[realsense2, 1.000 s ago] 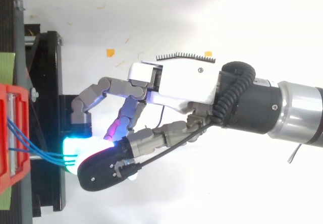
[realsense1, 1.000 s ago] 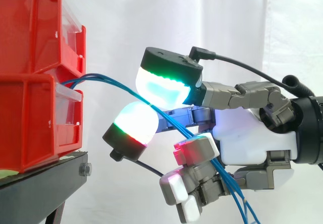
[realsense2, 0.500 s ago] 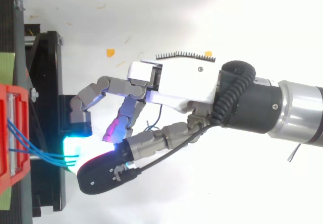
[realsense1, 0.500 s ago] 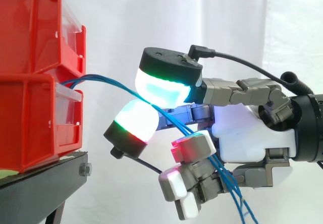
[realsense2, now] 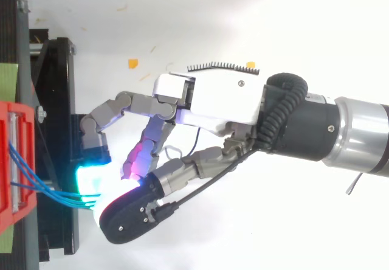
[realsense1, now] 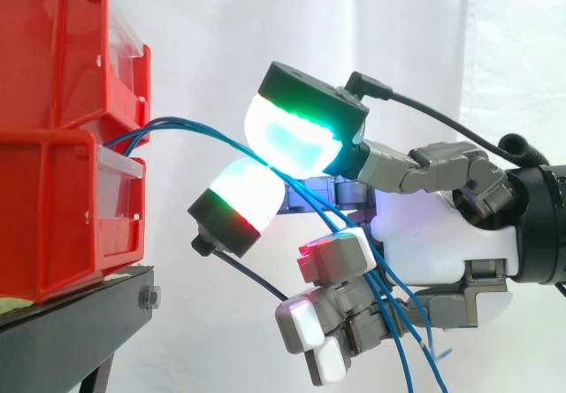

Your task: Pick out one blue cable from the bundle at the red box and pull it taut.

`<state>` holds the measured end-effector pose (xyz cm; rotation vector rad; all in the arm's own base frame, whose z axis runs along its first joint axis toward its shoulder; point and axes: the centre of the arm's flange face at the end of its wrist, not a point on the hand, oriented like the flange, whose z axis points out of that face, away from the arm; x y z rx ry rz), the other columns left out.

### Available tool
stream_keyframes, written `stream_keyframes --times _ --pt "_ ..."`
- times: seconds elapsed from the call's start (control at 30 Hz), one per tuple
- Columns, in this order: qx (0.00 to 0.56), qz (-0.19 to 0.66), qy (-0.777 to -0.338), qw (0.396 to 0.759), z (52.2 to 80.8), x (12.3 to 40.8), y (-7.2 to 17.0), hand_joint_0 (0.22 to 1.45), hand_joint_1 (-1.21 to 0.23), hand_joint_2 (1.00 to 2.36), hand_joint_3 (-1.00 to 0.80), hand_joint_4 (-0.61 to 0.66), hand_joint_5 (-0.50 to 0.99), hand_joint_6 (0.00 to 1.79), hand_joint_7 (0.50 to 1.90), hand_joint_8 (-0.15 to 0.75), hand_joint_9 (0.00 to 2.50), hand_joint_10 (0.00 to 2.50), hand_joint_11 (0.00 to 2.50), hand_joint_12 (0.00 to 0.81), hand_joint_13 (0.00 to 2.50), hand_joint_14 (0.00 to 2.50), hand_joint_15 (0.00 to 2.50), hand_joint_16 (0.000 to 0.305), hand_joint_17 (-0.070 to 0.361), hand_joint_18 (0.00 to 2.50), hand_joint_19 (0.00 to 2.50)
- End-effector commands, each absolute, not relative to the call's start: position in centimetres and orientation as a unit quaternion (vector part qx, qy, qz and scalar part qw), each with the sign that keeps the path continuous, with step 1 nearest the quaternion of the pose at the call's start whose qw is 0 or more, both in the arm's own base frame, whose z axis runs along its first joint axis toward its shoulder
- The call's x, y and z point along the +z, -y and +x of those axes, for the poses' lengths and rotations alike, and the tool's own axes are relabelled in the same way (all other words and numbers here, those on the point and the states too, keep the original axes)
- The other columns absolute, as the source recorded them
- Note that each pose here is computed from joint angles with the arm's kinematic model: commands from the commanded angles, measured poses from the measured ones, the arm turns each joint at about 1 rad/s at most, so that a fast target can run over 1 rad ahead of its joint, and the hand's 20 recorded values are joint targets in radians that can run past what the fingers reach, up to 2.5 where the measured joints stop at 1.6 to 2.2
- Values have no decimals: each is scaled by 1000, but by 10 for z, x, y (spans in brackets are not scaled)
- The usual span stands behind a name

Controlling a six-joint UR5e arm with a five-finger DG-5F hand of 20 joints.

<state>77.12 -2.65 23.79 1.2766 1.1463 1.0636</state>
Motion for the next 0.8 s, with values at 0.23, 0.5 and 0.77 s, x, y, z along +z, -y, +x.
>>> stream_keyframes --times 0.23,0.5,0.77 --pt "446 536 -480 532 771 237 27 822 -928 1000 -500 -327 -94 968 1224 250 1416 35 941 331 1122 28 675 44 100 966 635" --pt "446 535 -481 532 771 237 26 766 -943 1000 -500 -296 -86 965 1133 253 1430 40 953 330 1134 27 681 44 100 986 625" --pt "446 536 -481 532 771 237 26 711 -976 1000 -500 -257 -75 952 1068 245 1428 38 948 327 1143 27 685 44 100 992 633"
